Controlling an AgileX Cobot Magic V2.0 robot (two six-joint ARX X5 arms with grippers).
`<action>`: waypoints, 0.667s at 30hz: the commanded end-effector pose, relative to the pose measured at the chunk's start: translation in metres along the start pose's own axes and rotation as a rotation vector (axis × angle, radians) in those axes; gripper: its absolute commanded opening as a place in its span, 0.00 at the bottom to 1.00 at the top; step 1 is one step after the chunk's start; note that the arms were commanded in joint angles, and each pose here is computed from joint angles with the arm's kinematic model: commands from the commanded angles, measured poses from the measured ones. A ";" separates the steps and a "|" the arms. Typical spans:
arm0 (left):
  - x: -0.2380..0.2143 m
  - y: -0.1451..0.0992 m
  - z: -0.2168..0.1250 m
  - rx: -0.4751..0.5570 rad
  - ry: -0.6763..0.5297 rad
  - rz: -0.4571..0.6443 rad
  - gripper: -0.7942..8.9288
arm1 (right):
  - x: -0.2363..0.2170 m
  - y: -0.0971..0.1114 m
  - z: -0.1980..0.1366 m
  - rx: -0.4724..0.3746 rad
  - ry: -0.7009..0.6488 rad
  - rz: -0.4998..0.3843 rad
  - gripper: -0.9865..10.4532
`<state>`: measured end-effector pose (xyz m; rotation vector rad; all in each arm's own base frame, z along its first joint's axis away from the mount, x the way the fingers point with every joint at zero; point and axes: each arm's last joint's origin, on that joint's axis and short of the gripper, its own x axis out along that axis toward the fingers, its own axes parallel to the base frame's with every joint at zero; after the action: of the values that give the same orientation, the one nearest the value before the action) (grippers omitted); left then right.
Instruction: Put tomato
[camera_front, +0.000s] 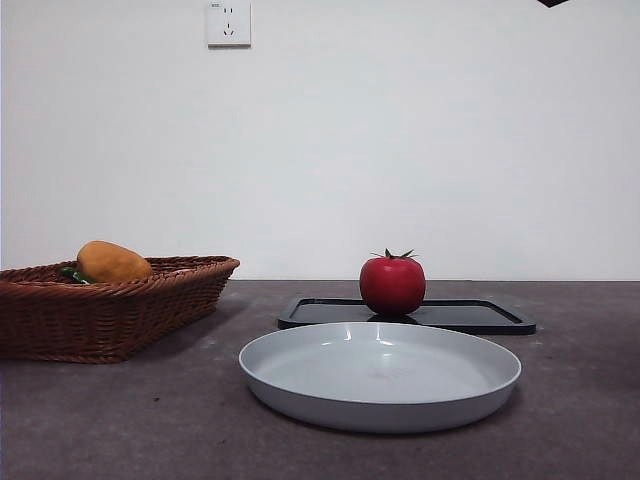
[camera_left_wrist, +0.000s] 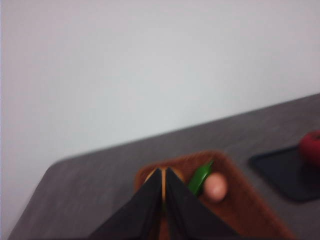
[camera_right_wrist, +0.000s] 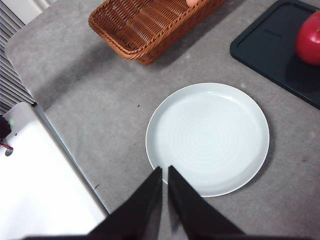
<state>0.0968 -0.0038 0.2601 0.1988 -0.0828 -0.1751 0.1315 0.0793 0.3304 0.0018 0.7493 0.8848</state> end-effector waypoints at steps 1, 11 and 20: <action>-0.003 -0.002 -0.019 -0.039 0.013 0.062 0.09 | -0.001 0.001 0.003 -0.008 -0.012 0.006 0.09; -0.007 -0.012 -0.075 -0.071 0.119 0.080 0.09 | -0.001 0.001 0.003 -0.008 -0.012 0.006 0.09; -0.008 -0.018 -0.103 -0.079 0.207 0.067 0.09 | -0.001 0.001 0.003 -0.008 -0.013 0.007 0.09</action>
<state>0.0951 -0.0001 0.1597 0.1337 0.1175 -0.0941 0.1315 0.0793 0.3303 0.0018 0.7501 0.8847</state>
